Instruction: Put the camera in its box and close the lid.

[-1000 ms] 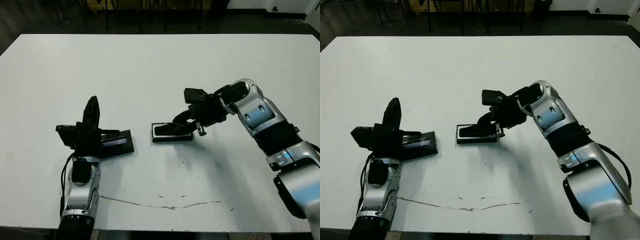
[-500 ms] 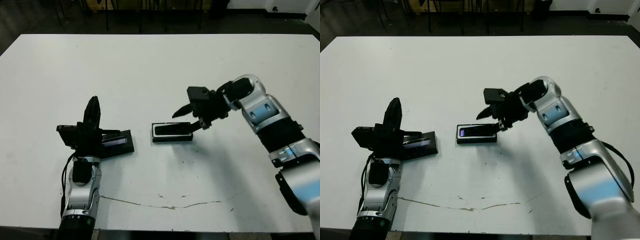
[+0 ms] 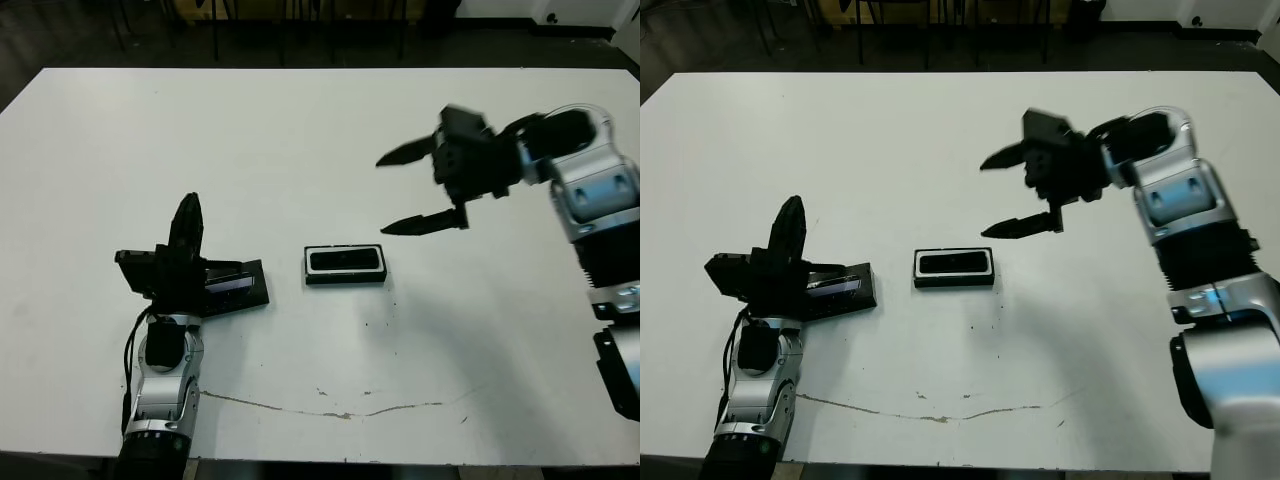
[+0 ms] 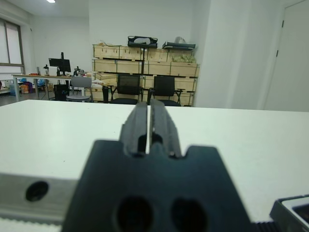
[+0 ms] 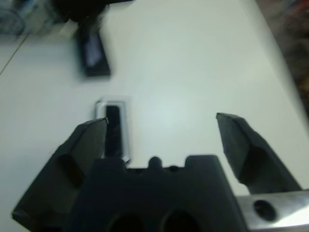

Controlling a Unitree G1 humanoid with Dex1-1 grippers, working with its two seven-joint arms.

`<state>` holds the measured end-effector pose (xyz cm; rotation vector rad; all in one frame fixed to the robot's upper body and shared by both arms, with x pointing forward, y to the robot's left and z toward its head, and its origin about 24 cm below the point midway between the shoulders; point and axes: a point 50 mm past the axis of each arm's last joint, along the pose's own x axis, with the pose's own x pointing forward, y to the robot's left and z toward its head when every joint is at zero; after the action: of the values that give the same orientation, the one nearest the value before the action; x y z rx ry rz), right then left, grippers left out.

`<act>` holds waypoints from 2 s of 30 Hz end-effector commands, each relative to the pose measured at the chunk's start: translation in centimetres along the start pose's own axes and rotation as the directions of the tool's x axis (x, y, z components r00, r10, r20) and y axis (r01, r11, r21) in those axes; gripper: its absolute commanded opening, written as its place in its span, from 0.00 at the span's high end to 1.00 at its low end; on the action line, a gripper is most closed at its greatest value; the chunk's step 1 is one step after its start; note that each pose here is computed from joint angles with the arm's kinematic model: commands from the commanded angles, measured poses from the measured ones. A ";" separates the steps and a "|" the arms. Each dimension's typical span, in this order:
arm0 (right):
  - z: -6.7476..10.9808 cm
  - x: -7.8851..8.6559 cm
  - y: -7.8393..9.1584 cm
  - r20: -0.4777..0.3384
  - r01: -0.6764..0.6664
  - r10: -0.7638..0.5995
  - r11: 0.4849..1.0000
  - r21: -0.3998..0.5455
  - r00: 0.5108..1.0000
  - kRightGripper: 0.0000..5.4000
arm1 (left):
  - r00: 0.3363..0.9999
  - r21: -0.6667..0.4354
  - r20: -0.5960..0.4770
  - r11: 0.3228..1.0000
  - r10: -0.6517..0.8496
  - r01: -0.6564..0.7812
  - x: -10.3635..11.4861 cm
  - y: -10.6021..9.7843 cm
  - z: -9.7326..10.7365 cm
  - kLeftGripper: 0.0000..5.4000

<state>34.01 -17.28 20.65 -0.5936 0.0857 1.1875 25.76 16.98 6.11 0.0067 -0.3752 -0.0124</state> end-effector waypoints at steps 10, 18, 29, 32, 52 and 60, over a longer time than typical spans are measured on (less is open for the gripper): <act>-4.1 1.0 7.1 0.056 0.581 -0.588 0.807 0.107 0.807 0.28 | 0.999 0.020 -0.053 1.000 0.006 -0.005 -1.1 1.2 -0.8 1.00; -4.0 4.1 10.4 0.155 0.575 -0.554 0.792 -0.203 0.818 0.56 | 0.998 0.027 -0.055 1.000 0.000 0.002 -1.0 1.0 -0.8 1.00; -4.4 6.4 11.9 0.123 0.501 -0.490 0.799 -0.332 0.863 0.93 | 0.998 0.021 -0.065 1.000 0.001 0.000 -1.1 0.8 -0.8 1.00; -5.0 6.6 11.9 0.078 0.477 -0.483 0.804 -0.354 0.872 1.00 | 0.998 0.026 -0.067 1.000 0.001 0.001 -1.2 0.8 -0.8 1.00; -10.0 5.6 14.7 -0.262 0.160 -0.282 0.900 -0.406 0.923 1.00 | 0.997 0.019 -0.072 1.000 0.007 -0.005 -1.3 0.6 -1.0 1.00; -8.6 3.8 14.0 -0.253 0.263 -0.361 0.899 -0.349 0.898 1.00 | 0.998 0.016 -0.064 1.000 0.011 -0.010 -1.3 0.7 -1.1 1.00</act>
<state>25.50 -13.83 7.18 -1.0595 0.0047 0.7996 25.45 17.42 6.01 0.0188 -0.3735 -0.0095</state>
